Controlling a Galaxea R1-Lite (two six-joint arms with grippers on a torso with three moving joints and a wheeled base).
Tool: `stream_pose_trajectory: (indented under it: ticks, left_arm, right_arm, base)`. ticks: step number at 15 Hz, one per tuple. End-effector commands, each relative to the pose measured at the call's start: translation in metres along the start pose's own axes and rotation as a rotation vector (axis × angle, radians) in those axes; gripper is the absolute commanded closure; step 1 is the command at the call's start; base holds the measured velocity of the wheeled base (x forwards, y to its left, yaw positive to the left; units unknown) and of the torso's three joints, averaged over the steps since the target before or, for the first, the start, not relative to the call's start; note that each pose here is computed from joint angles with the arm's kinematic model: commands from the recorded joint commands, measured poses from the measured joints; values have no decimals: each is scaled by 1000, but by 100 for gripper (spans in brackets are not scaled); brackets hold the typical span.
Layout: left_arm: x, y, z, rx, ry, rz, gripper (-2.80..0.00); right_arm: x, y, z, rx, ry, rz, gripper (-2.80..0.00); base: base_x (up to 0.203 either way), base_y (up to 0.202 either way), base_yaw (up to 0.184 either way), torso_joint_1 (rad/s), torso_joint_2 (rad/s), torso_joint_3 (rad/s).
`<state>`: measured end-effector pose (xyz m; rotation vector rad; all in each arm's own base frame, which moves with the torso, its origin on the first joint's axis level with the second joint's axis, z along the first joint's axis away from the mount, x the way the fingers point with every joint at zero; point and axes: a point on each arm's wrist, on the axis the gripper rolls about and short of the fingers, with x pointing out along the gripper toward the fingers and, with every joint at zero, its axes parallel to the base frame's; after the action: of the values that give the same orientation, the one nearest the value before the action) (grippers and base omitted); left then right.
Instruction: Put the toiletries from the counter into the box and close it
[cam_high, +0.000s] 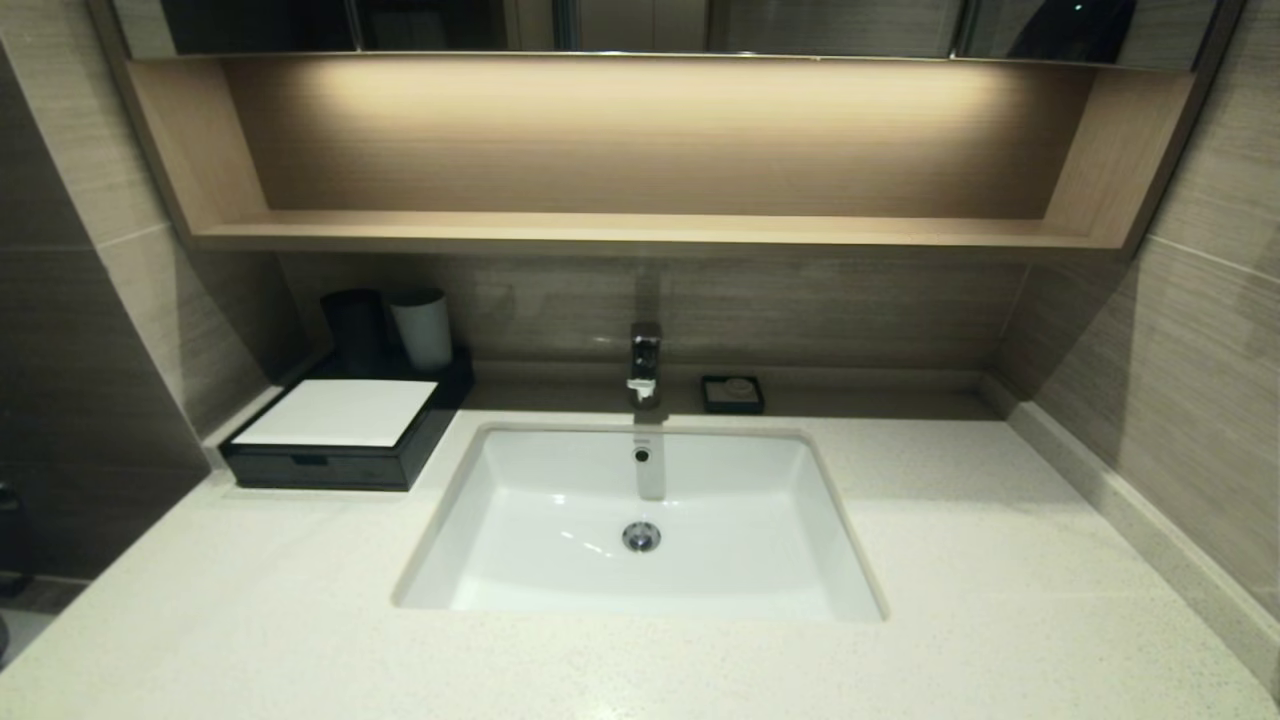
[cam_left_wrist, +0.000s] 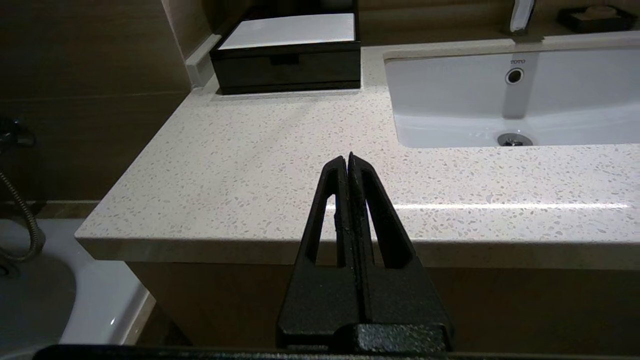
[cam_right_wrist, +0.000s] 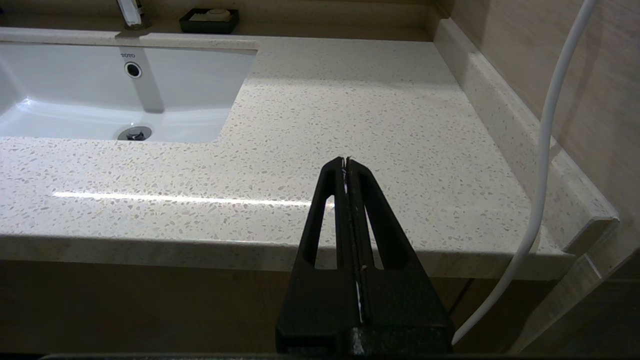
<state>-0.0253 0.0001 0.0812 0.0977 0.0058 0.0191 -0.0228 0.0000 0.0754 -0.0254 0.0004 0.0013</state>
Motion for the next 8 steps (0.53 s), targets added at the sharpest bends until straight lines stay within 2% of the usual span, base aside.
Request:
stream_pose_trajectory:
  ticks: [1, 2, 4, 6, 8]
  left_arm:
    - [4, -1, -3, -2, -50, -10, 0]
    - [4, -1, -2, -18, -77, -21, 0]
    - [4, -1, -2, -23, -73, -22, 0]
    - [4, -1, -8, -24, -16, -23, 0]
    - [4, -1, -8, -41, -19, -21, 0]
  right_arm:
    - [0, 0, 0, -1, 1, 1, 0]
    - [0, 0, 0, -1, 0, 0, 0]
    - [0, 0, 0, -1, 0, 0, 0]
    - [0, 0, 0, -1, 1, 1, 0]
    - [0, 0, 0, -1, 0, 0, 0]
  base:
    - [0, 0, 0, 0, 0, 0]
    - [0, 0, 0, 0, 0, 0]
    - [0, 0, 0, 0, 0, 0]
    - [0, 0, 0, 0, 0, 0]
    - [0, 0, 0, 0, 0, 0]
